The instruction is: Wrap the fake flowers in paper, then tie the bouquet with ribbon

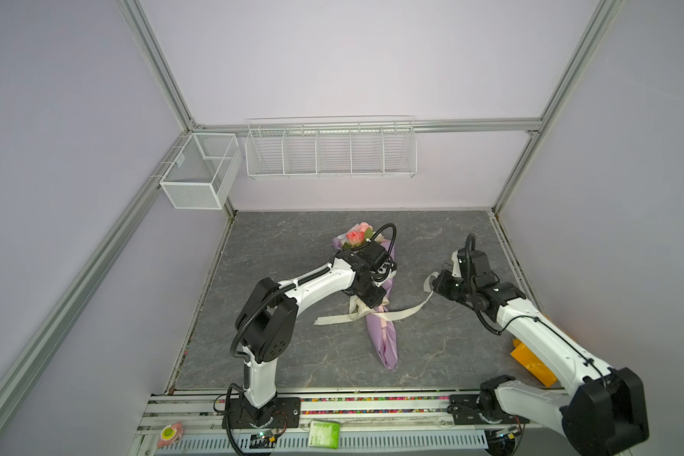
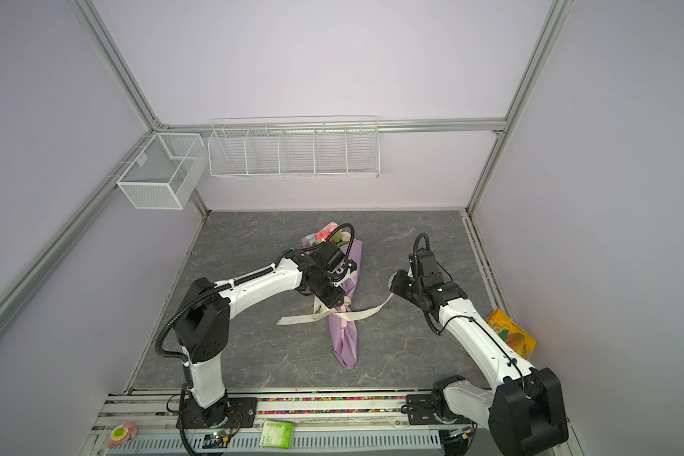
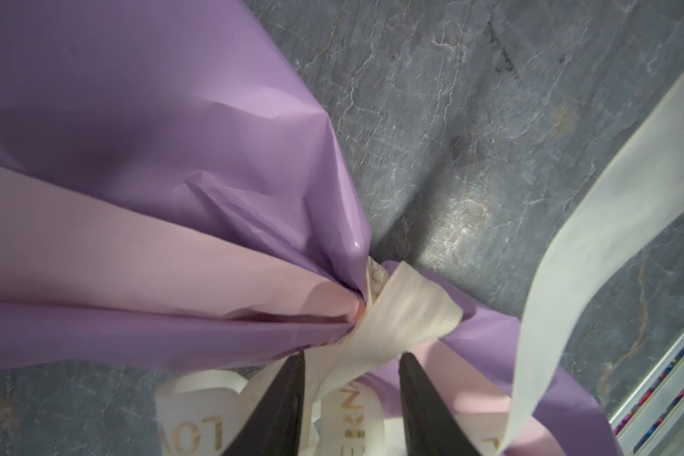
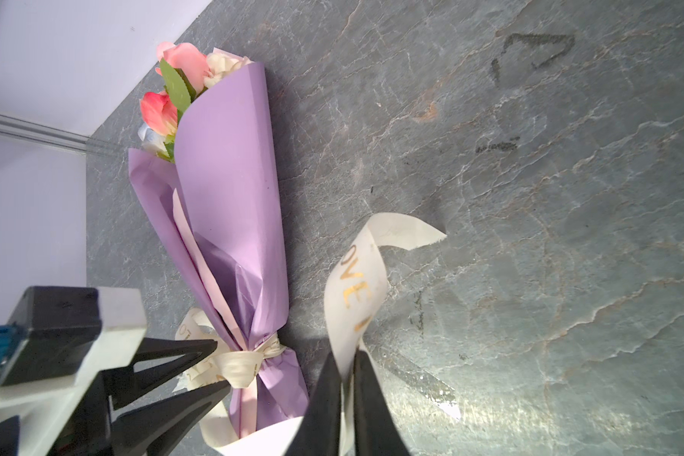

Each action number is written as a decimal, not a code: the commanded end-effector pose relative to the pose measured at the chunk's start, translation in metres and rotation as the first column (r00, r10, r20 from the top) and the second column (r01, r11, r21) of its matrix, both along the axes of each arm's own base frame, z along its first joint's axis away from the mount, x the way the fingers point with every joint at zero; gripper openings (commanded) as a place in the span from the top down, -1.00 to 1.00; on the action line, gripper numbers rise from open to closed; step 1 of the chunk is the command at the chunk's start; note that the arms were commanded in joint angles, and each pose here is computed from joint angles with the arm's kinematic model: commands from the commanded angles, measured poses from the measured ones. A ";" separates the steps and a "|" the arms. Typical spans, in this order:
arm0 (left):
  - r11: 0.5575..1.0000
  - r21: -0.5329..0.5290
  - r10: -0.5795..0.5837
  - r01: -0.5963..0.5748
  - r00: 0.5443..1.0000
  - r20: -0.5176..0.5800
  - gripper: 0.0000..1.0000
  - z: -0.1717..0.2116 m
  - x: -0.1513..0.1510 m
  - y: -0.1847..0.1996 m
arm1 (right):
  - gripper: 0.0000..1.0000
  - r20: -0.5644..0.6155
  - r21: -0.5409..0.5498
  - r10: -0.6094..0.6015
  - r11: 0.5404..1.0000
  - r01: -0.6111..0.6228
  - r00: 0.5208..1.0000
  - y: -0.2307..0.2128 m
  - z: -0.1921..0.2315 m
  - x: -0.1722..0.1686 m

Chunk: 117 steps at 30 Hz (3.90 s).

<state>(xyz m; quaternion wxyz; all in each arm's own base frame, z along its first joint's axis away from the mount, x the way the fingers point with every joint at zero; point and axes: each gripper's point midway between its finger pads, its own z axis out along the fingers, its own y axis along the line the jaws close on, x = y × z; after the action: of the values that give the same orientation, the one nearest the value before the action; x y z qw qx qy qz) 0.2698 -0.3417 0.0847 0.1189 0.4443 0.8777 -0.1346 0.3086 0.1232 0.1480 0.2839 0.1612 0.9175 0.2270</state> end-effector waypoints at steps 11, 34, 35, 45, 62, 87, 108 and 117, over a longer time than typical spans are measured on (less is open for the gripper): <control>0.999 -0.013 -0.032 0.033 0.999 0.018 0.89 0.015 -0.002 -0.003 | 0.75 -0.022 0.004 -0.028 1.000 0.028 0.999 -0.003 -0.004 -0.001; 0.994 -0.100 0.029 -0.039 0.995 -0.099 1.00 0.043 -0.031 0.003 | 0.71 0.169 0.135 -0.133 0.985 0.111 0.977 0.002 0.047 0.047; 0.993 -0.112 0.026 -0.038 0.994 -0.104 1.00 0.045 -0.033 0.001 | 0.70 0.162 0.130 -0.129 0.986 0.108 0.978 0.003 0.044 0.048; 0.990 -0.119 0.059 -0.079 0.985 -0.160 1.00 0.044 -0.044 0.006 | -0.03 -0.071 0.085 0.001 0.996 0.005 0.997 0.010 -0.015 0.006; 0.986 -0.139 0.061 -0.095 0.971 -0.232 1.00 0.038 -0.058 0.005 | 0.19 -0.163 0.387 0.181 0.916 -0.106 0.970 0.103 -0.033 -0.077; 0.976 -0.187 0.077 -0.113 0.979 -0.186 1.00 0.042 -0.057 0.009 | 0.21 -0.143 0.469 0.158 0.880 -0.074 0.977 0.135 -0.013 -0.060; 0.975 -0.194 0.069 -0.107 0.979 -0.190 1.00 0.043 -0.059 0.009 | 0.41 -0.142 0.559 0.246 0.819 -0.128 0.959 0.175 -0.018 -0.056; 0.974 -0.197 0.074 -0.110 0.980 -0.182 0.95 0.046 -0.058 0.009 | 0.87 -0.164 0.534 0.235 0.838 -0.115 0.958 0.165 -0.029 -0.064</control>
<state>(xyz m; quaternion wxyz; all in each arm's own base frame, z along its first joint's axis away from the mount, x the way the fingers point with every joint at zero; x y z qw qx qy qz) 0.2155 -0.3328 0.1217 0.0884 0.3760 0.8881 -0.2491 0.2494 0.2912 0.1203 0.1053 0.1653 0.8596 0.4719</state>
